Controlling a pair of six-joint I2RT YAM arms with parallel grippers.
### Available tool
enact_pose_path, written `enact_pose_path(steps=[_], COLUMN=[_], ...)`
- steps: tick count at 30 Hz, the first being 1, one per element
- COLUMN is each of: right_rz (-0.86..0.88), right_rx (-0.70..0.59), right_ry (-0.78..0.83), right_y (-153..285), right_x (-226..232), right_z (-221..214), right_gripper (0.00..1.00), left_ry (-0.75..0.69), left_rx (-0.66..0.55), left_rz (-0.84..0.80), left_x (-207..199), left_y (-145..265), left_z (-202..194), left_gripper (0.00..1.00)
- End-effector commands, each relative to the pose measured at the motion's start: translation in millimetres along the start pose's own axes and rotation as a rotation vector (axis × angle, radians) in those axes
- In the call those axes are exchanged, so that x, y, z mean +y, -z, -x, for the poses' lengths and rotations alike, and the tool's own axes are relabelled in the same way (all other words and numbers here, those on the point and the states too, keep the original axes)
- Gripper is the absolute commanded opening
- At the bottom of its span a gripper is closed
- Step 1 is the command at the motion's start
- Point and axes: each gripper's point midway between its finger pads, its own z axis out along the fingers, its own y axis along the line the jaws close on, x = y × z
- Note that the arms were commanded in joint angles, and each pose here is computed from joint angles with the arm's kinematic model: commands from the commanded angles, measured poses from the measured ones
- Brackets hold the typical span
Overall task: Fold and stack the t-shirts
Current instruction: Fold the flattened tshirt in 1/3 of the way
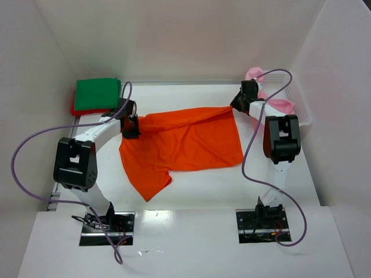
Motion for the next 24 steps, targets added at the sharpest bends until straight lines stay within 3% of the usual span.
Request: enact_pose_path(steps=[1,10,24], right_rz=[-0.017,-0.058,-0.113], right_rx=[0.008,0.006,0.03], right_ry=[0.004,0.017,0.013], right_y=[9,13,7], right_x=[-7,-20,-32], right_z=[1,-5,-15], right_gripper=[0.0,0.0,0.0], left_ry=[0.05,0.136,0.207], left_rx=[-0.028,-0.086,-0.054], left_rz=[0.039,0.055,0.122], left_x=[8,12,46], left_y=[14,26,13], left_z=[0,6,-2], left_gripper=[0.0,0.0,0.0])
